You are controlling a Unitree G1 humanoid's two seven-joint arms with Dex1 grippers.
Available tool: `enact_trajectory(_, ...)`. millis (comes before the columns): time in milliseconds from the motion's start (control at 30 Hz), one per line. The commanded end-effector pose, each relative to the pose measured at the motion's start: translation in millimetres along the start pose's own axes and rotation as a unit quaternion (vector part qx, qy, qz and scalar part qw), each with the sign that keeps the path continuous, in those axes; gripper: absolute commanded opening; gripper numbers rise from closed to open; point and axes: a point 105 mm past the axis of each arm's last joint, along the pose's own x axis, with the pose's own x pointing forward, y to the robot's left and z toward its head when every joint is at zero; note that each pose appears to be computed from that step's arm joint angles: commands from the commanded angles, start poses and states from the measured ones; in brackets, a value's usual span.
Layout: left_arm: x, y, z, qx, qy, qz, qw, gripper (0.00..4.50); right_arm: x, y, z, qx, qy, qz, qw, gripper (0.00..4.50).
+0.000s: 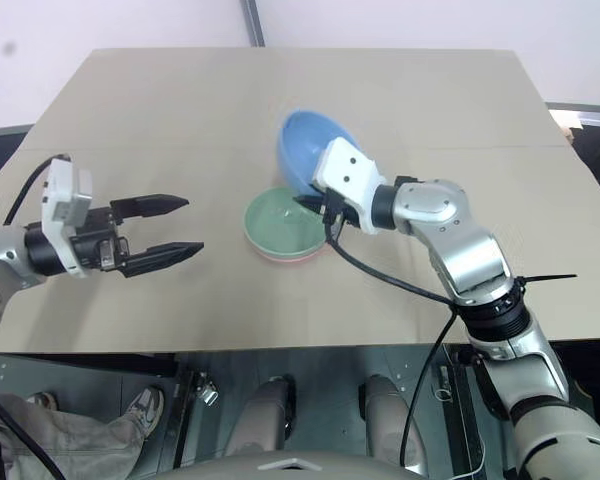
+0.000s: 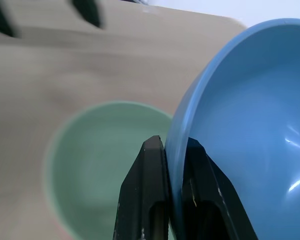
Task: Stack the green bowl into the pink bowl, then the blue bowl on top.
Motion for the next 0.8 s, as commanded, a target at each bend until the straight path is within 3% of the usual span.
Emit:
enact_trajectory(33,-1.5,2.3,5.1,0.019,-0.007,0.008,1.000,4.50,-3.4,14.5,12.8,-0.032,-0.014,0.036,0.999,0.09)
enact_trajectory(200,1.0,4.2,4.6,0.004,-0.007,-0.001,1.000,4.50,5.8,23.4,8.7,-0.038,-0.002,0.073,0.997,0.09)
enact_trajectory(233,1.2,4.0,5.1,0.002,-0.008,-0.003,1.000,4.50,7.9,22.0,6.1,-0.043,0.003,0.073,0.996,0.92)
enact_trajectory(367,-1.7,5.0,8.2,0.012,-0.018,-0.002,1.000,4.50,8.3,14.4,6.4,-0.053,0.004,0.054,0.997,2.69)
enact_trajectory(400,-2.9,6.5,8.6,0.020,-0.022,0.002,1.000,4.50,6.9,12.4,7.7,-0.056,0.003,0.048,0.997,2.93)
enact_trajectory(667,-7.5,6.8,5.9,0.030,-0.051,0.035,0.998,4.50,-38.9,-1.2,30.1,-0.030,-0.037,-0.020,0.999,2.93)
enact_trajectory(800,-7.8,1.9,1.9,0.026,-0.046,0.057,0.997,4.50,-79.8,-0.7,10.0,0.018,0.011,-0.071,0.997,2.93)
